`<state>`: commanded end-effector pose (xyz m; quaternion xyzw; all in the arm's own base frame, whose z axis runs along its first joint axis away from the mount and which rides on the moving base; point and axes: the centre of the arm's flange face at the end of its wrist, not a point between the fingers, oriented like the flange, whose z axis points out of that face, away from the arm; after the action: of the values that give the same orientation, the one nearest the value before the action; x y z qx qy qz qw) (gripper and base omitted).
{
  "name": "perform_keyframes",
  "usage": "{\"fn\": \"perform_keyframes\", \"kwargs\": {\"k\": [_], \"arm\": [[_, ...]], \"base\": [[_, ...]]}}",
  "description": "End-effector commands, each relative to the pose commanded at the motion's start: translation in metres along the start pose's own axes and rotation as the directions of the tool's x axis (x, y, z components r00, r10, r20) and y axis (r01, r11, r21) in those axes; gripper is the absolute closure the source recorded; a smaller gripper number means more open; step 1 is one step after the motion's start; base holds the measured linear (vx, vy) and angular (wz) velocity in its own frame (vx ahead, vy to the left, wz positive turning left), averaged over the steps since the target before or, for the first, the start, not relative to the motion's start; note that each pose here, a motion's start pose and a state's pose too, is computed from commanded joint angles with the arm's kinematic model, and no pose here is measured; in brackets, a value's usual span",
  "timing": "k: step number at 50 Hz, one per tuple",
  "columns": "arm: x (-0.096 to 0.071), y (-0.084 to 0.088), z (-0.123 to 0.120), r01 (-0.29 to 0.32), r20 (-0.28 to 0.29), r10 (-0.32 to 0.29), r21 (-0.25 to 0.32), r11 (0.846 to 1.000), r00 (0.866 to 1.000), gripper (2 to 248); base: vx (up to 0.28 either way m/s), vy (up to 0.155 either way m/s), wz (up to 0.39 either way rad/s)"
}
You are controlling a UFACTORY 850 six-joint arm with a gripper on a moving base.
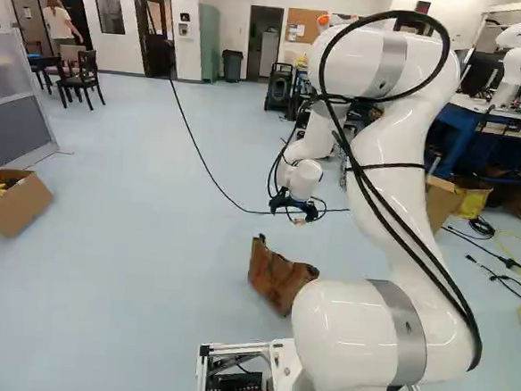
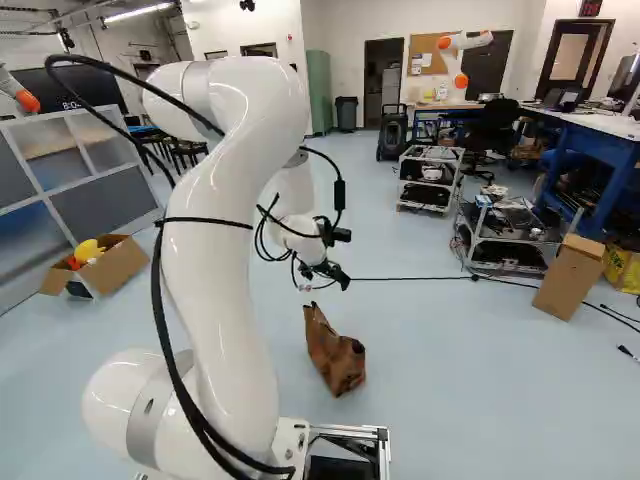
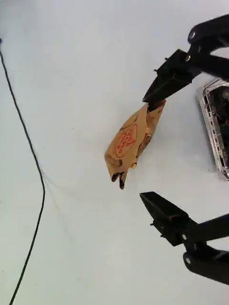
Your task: Pick up the grocery bag from the ground
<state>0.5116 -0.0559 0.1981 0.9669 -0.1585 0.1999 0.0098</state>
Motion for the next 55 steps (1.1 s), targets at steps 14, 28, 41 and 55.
{"fn": "perform_keyframes", "kwargs": {"k": [14, 28, 41, 55], "arm": [[0.005, -0.001, 0.025, 0.02, 0.026, -0.02, -0.003, 1.0, 0.999, 3], [0.005, -0.003, 0.049, 0.197, 0.062, -0.197, 0.007, 0.98, 0.978, 3], [0.004, -0.005, 0.07, 0.368, 0.101, -0.369, 0.032, 0.929, 0.924, 3], [-0.001, -0.007, 0.092, 0.537, 0.146, -0.543, 0.084, 0.839, 0.827, 3]], "base": [[0.0, 0.0, 0.0], [0.0, 0.0, 0.0], [0.0, 0.0, 0.0], [0.0, 0.0, 0.0]]}}
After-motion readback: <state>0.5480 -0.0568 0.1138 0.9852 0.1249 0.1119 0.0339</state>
